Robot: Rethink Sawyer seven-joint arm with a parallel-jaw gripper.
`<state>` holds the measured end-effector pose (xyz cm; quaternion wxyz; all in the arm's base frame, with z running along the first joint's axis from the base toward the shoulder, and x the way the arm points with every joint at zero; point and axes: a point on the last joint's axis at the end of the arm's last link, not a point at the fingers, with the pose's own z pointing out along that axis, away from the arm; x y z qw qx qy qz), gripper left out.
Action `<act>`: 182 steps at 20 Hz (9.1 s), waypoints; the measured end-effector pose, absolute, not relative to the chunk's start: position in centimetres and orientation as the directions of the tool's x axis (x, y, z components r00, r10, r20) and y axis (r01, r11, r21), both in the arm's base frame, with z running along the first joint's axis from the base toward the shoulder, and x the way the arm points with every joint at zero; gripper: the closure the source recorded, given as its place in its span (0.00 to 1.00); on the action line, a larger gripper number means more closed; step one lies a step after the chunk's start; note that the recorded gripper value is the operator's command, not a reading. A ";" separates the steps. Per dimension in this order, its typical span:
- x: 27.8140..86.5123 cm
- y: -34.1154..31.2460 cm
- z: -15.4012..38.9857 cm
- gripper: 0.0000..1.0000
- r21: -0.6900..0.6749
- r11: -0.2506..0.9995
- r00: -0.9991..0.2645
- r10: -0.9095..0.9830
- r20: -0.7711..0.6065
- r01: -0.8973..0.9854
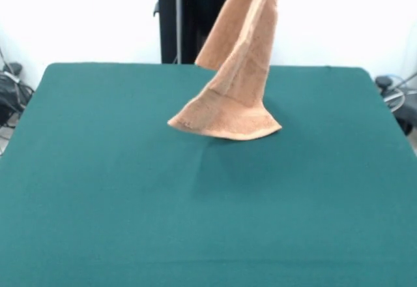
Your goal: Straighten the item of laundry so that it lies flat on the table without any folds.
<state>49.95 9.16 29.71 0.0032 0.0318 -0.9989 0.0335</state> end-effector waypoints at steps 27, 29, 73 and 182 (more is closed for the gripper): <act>60.3 13.0 38.2 1.00 0.037 0.997 -0.997 0.063 0.033 0.064; 60.6 13.2 38.3 1.00 0.047 0.997 -0.997 0.065 0.031 0.066; 65.3 13.8 30.2 1.00 0.433 0.825 -0.911 0.411 -0.021 0.362; 57.3 -13.2 8.1 1.00 0.406 0.894 -0.969 -0.107 -0.222 -0.192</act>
